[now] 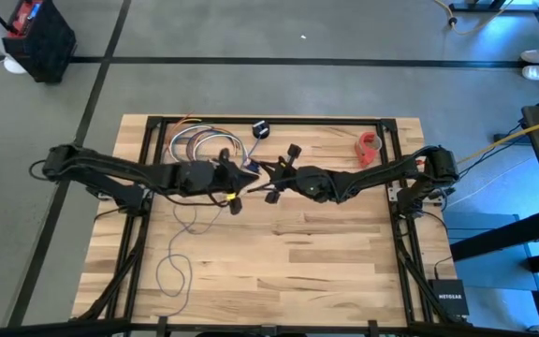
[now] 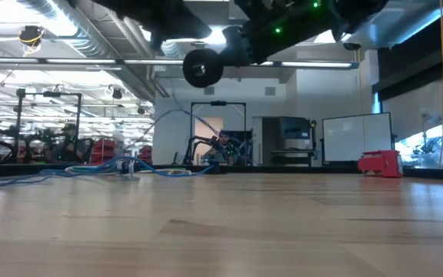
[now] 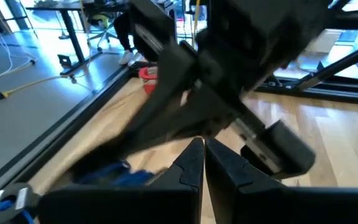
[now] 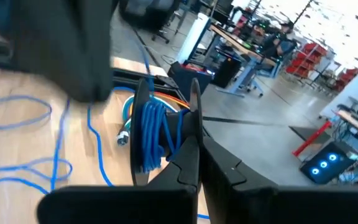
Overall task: Coil cords
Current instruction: Coil the blue wire onto the spool
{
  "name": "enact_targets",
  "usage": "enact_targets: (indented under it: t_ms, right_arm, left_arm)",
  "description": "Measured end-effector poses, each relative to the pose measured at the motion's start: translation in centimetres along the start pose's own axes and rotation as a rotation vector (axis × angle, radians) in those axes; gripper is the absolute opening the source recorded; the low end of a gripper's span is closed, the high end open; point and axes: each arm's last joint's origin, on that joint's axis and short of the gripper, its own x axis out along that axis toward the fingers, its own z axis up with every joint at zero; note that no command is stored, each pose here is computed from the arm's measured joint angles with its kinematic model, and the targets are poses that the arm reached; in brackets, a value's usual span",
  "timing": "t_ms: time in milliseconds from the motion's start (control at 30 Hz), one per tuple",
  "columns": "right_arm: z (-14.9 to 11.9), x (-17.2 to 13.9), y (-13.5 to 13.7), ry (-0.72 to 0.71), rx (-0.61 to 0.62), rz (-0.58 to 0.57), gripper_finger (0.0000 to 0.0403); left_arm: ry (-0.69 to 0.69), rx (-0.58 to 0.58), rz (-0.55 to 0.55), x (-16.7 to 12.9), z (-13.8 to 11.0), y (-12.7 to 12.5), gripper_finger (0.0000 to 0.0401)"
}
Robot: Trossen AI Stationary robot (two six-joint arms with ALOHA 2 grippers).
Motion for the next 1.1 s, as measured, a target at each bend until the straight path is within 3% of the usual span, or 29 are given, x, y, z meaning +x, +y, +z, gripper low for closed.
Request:
enact_targets:
  t_ms: [300,500,667,867,967,1100]
  right_arm:
    - [0.4,0.0,-0.1,-0.023,0.063,-0.021,0.001]
    - [0.3,0.0,-0.2,-0.011,0.048,-0.031,0.001]
    - [0.3,0.0,-0.2,-0.009,0.046,-0.031,0.001]
    - [0.3,0.0,-0.2,-0.005,0.042,-0.029,0.001]
    - [0.2,0.0,-0.1,-0.001,0.039,-0.028,0.001]
    - [0.2,0.0,-0.2,0.003,0.035,-0.028,0.001]
  left_arm:
    - [0.035,0.025,0.003,1.6,-1.3,-0.5,0.0008]
    - [0.045,0.14,-0.027,-0.4,-0.5,-0.7,0.0012]
    - [0.126,0.136,-0.031,-2.7,-0.4,-0.1,0.0059]
    - [0.3,0.077,0.006,-2.4,-3.5,0.3,0.0123]
    - [0.316,0.078,0.014,-1.5,-5.9,0.3,0.0134]
    - [0.294,0.076,0.014,-0.8,-7.3,0.3,0.0135]
